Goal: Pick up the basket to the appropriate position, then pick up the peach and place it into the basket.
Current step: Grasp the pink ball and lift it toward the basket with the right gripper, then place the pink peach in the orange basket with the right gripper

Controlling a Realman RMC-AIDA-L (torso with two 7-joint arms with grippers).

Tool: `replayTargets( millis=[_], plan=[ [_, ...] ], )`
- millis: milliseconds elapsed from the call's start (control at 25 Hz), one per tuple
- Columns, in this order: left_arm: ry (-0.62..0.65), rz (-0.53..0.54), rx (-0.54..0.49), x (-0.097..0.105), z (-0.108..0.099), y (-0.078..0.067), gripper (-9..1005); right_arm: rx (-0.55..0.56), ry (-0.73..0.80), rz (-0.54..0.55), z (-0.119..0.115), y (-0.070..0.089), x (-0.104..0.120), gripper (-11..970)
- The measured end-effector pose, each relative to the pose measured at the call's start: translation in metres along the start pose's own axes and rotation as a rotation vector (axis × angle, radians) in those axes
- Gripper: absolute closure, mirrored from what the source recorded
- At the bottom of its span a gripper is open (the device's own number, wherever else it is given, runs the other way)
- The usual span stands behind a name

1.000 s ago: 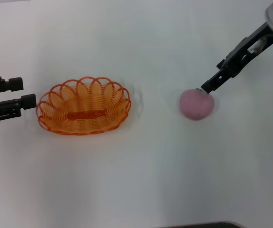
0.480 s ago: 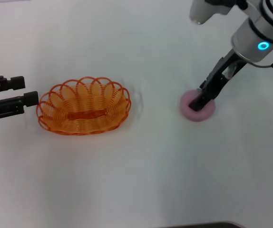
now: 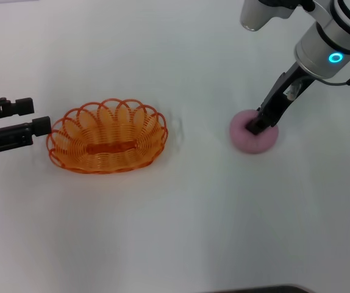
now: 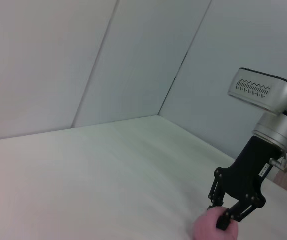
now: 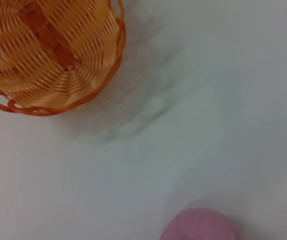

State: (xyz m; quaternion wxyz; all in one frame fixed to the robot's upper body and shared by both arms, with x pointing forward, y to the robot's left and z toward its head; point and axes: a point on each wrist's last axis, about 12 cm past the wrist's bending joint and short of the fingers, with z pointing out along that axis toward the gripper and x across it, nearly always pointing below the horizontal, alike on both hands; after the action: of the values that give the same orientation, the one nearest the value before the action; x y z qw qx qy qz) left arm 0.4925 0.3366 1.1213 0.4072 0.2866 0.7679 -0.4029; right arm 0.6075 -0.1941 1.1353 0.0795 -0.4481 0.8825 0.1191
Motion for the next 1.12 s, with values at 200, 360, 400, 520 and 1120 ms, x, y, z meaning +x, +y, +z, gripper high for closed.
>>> replayTargets(
  millis=[200, 360, 400, 520, 1120],
  plan=[
    [0.0, -0.002, 0.0, 0.0, 0.0, 0.0, 314, -0.015, -0.059, -0.009, -0.011, 0.0, -0.003, 695],
    [0.001, -0.004, -0.002, 0.0, -0.001, 0.0, 314, -0.084, -0.231, -0.039, -0.034, 0.003, -0.007, 720],
    [0.001, -0.004, -0.003, 0.0, -0.001, 0.0, 314, -0.105, -0.282, -0.046, -0.039, 0.004, -0.009, 726],
    [0.001, -0.006, -0.004, 0.001, -0.001, 0.0, 314, -0.172, -0.414, -0.077, -0.044, 0.007, -0.015, 745],
    [-0.005, -0.016, 0.009, 0.002, 0.003, 0.001, 314, -0.413, -0.722, -0.089, 0.033, 0.047, -0.065, 715]
  ],
)
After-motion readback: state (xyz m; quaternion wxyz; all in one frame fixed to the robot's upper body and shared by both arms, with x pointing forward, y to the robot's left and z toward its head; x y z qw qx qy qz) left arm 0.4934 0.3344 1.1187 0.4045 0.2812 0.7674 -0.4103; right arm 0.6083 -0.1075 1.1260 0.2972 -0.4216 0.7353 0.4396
